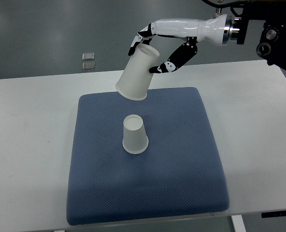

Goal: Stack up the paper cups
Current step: 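Lift the cup and carry it over the cup on the pad, then lower the held cup onto the upside-down cup on the pad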

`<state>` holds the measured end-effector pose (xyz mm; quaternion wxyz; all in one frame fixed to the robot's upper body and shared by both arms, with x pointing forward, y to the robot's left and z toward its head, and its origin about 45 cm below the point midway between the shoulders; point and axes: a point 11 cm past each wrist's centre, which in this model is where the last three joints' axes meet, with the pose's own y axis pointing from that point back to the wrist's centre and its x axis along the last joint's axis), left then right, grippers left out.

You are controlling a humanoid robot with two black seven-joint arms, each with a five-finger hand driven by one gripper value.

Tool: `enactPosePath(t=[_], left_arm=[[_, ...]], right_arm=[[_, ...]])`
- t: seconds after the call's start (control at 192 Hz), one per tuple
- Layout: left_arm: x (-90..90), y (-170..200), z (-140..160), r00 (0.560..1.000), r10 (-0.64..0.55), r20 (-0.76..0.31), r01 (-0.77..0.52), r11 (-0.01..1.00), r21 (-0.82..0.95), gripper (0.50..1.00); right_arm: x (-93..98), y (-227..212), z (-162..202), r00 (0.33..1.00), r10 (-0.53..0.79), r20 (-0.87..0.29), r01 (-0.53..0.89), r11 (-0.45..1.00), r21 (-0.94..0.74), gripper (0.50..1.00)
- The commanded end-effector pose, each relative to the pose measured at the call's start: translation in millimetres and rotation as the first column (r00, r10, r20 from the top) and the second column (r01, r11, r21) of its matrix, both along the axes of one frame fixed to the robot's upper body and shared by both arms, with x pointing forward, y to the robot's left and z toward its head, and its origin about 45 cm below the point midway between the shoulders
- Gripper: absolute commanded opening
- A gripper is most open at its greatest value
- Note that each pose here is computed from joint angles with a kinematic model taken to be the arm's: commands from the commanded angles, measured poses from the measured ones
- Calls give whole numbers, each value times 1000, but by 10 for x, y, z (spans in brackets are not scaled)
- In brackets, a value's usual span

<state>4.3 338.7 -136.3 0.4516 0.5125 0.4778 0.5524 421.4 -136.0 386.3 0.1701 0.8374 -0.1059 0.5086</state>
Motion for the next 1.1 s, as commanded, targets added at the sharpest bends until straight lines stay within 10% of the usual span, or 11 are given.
enactPosePath(t=[0.0,1.092], left_arm=[[0,0,0,1000,0,0,0,1000,0,1000],[0,0,0,1000,0,0,0,1000,0,1000]], right_arm=[[-31,99,-87,999,26,24,-25,999,-42,654],[-240,474,-432,979,169,113,-143,967,-209,656]])
